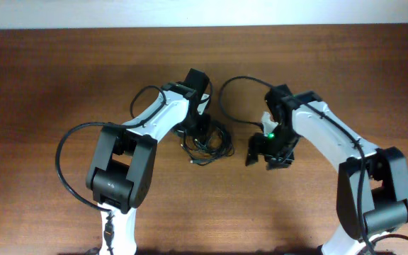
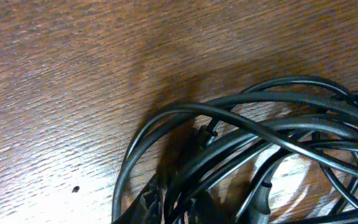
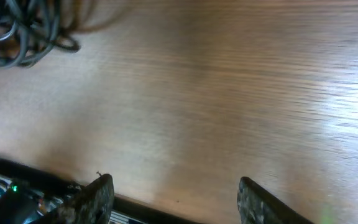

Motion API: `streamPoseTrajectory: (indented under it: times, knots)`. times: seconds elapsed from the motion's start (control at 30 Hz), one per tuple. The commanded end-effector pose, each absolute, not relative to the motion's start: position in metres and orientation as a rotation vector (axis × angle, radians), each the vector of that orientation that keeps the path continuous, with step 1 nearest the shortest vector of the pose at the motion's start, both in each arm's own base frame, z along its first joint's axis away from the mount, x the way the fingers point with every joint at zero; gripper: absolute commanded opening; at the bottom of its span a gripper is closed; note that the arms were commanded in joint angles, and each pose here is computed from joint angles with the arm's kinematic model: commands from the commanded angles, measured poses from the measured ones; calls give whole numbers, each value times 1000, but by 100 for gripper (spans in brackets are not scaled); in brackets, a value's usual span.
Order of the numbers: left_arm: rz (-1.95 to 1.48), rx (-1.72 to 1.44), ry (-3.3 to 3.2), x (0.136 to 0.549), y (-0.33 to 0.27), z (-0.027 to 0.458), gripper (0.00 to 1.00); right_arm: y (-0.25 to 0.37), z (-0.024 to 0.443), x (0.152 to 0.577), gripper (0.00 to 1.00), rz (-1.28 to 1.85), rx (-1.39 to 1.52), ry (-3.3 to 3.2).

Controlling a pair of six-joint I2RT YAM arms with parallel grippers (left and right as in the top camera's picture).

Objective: Untangle cables

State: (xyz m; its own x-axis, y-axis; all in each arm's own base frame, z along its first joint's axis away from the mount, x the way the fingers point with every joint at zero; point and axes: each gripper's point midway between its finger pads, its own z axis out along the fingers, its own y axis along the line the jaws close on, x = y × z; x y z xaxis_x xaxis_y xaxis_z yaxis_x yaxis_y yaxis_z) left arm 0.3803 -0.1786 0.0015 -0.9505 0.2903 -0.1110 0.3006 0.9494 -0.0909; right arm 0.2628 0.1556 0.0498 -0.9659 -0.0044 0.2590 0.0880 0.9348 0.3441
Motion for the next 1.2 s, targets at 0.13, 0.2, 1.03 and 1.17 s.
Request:
streamPoseTrajectory:
  times: [0.13,0.2,1.03,1.17]
  knots:
    - [-402,419,3054,375,-180,0,17,192,29,282,57,-660,72,-2975]
    - [-514,378,3058,375,-179,3,15,198,26,291,51,-700,101,-3019]
    - [-602,375,3048,374,-183,7,14,218,12,329,25,-414,140,-3397]
    - [-602,376,3047,375,-184,7,14,237,53,336,37,-652,203,-3353]
